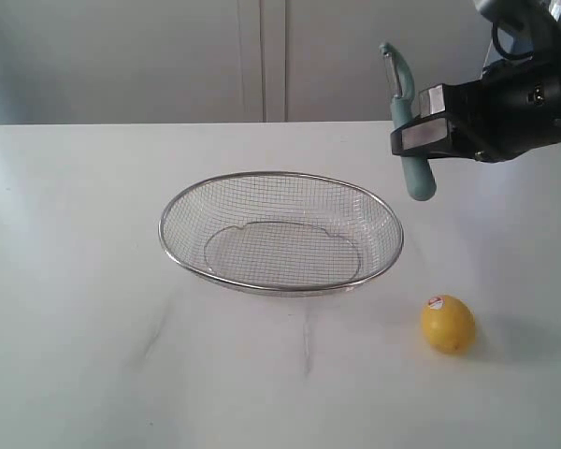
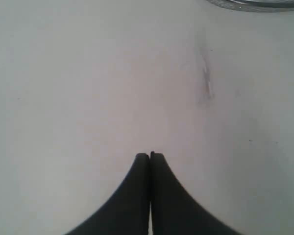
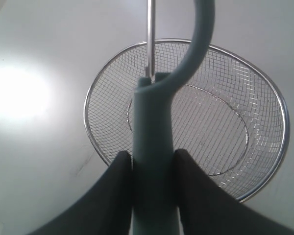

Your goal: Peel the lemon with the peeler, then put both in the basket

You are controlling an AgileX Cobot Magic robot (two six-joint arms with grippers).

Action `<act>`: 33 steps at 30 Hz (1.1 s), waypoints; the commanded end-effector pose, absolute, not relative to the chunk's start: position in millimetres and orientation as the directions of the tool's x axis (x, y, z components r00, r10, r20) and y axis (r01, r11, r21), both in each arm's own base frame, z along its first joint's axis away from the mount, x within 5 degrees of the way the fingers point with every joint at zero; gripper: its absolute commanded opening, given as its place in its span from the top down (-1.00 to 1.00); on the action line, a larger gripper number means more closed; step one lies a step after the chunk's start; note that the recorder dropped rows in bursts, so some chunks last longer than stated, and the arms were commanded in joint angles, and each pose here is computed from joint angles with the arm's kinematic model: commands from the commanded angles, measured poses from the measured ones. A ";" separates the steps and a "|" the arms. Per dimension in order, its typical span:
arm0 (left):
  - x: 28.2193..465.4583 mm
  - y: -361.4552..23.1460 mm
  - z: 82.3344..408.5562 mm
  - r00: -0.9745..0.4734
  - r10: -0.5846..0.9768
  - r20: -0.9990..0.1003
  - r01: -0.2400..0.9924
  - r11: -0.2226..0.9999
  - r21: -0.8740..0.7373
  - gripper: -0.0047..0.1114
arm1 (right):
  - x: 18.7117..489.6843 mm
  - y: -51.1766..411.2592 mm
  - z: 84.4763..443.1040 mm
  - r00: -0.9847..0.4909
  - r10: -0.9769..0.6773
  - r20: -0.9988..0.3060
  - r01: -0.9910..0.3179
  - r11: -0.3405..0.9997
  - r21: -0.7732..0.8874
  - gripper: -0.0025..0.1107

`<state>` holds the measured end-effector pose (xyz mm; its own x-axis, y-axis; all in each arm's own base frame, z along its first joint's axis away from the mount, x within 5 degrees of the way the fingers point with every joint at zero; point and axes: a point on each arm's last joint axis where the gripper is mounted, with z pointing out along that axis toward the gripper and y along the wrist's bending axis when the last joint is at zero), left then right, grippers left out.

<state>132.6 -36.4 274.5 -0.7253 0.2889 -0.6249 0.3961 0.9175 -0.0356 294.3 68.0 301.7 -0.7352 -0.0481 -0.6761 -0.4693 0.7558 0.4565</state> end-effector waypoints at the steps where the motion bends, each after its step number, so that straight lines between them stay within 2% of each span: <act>1: 140.0 -46.5 272.2 -0.728 0.285 -0.624 0.448 0.887 -0.117 0.92 | 294.4 66.6 303.2 -0.732 -0.027 -0.681 -0.461 0.756 0.465 0.96; 11: 146.0 -72.3 261.1 -0.694 0.417 -0.587 0.583 0.804 -0.118 0.92 | 294.4 66.6 303.2 -0.732 -0.027 -0.681 -0.461 0.756 0.465 0.96; 19: 160.1 -97.0 271.7 -0.652 0.488 -0.581 0.662 0.740 -0.121 0.92 | 294.4 66.6 303.2 -0.732 -0.027 -0.681 -0.461 0.756 0.465 0.96; 33: 186.0 -150.7 270.1 -0.568 0.570 -0.594 0.756 0.646 -0.103 0.92 | 294.1 66.8 303.2 -0.733 -0.029 -0.679 -0.462 0.754 0.466 0.96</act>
